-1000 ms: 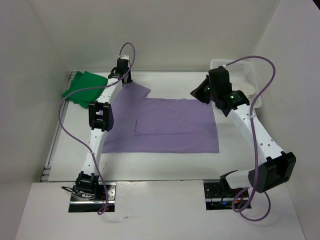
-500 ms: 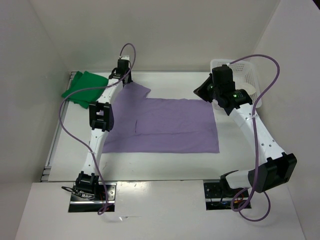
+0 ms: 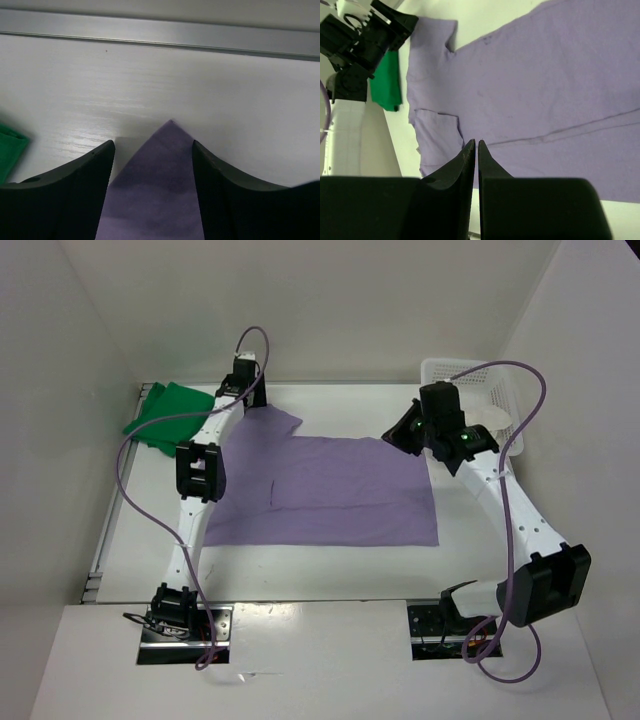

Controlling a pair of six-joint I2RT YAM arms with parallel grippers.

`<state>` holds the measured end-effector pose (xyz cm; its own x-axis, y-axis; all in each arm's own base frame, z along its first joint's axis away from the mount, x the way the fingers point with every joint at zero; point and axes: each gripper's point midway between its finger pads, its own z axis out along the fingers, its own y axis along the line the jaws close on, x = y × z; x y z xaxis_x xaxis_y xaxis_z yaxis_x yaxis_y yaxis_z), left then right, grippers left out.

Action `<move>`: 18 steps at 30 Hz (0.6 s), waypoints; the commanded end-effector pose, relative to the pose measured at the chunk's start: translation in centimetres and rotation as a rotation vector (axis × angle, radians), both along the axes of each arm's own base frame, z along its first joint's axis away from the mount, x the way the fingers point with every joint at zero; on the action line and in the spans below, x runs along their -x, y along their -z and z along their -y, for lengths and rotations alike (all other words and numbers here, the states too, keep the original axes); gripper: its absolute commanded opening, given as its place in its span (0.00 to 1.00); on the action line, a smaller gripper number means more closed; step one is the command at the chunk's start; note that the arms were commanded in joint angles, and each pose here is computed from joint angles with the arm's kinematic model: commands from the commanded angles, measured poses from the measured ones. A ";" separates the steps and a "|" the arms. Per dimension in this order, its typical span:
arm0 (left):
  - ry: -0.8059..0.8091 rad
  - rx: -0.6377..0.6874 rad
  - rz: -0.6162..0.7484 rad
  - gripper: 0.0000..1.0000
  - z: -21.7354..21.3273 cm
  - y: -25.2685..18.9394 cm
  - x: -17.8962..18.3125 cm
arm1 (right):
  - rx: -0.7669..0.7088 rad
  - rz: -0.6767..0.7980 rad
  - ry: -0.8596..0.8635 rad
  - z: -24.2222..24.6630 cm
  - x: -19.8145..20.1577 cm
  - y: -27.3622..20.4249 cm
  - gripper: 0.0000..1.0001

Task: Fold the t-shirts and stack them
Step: Grap the side of the flattened tshirt furthest away from the robot with both arms

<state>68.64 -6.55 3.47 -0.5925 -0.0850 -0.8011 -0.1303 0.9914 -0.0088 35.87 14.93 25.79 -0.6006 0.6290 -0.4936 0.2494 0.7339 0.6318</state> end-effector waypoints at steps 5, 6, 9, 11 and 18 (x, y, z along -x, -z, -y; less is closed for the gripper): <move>0.034 0.037 0.057 0.58 0.9 -2.3 -1.1 | -0.051 0.063 -0.021 -0.2 0.9 -2.3 0.10; 0.046 0.044 0.043 0.54 1.2 -1.4 -1.0 | -0.051 0.063 -0.021 -0.2 0.9 -2.3 0.10; 0.057 0.057 0.020 0.37 1.0 -0.7 -0.8 | -0.053 0.068 -0.021 -0.3 0.7 -2.8 0.10; 0.057 0.057 0.020 0.33 1.0 -0.7 -0.8 | -0.050 0.081 -0.012 -0.1 0.6 -3.5 0.10; 0.056 0.064 -0.054 0.57 1.0 1.0 0.4 | -0.041 0.109 0.013 0.3 0.2 -5.0 0.10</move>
